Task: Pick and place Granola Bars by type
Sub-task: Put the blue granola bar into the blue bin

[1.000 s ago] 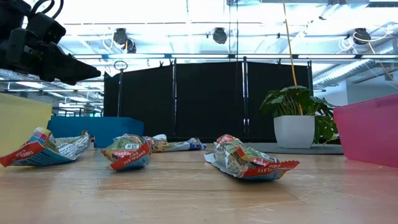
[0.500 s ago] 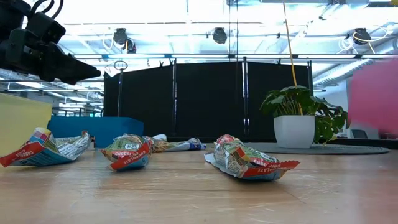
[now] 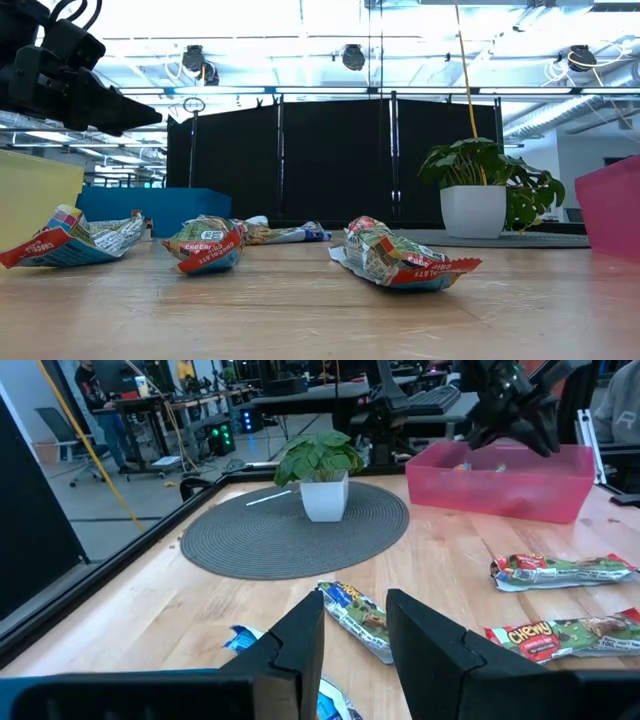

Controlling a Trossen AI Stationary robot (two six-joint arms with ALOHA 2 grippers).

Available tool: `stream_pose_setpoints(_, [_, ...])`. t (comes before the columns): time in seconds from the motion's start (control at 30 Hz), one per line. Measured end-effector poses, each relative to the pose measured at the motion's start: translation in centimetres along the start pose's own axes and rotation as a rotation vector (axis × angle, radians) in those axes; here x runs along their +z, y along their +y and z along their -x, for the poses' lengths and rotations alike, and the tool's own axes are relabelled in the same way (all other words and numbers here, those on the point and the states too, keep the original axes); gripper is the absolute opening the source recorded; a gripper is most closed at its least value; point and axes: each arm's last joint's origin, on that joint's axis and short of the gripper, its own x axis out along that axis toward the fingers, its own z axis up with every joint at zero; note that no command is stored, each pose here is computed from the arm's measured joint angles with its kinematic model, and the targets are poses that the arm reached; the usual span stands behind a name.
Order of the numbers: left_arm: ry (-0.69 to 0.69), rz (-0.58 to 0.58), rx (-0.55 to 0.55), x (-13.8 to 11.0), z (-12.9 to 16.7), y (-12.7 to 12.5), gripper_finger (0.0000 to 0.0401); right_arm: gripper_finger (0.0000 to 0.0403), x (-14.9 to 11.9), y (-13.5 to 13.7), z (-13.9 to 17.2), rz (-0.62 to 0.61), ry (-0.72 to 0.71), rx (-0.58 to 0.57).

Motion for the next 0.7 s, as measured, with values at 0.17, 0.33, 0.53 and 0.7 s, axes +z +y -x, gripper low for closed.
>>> stream_pose_setpoints(0.17, [0.000, 0.000, 0.000, 0.0, 0.0, 0.0, 0.0118, 0.0015, 0.4, 2.3, 2.5, 0.236, -0.209, 0.120])
stream_pose_setpoints(0.33, [-0.001, -0.027, 0.000, 0.0, 0.0, 0.0, 0.0118, 0.0003, 1.3, 4.2, 6.8, 0.677, -0.550, 0.152])
stream_pose_setpoints(0.53, [-0.001, -0.028, 0.000, 0.0, 0.0, 0.0, 0.0118, 0.0006, 2.6, 2.6, 10.5, 1.027, -0.845, -0.064])
stream_pose_setpoints(0.7, [-0.007, -0.008, 0.001, 0.1, 0.0, 0.0, 0.0118, 0.0006, 4.5, -1.7, 12.1, 1.016, -1.033, -0.272])
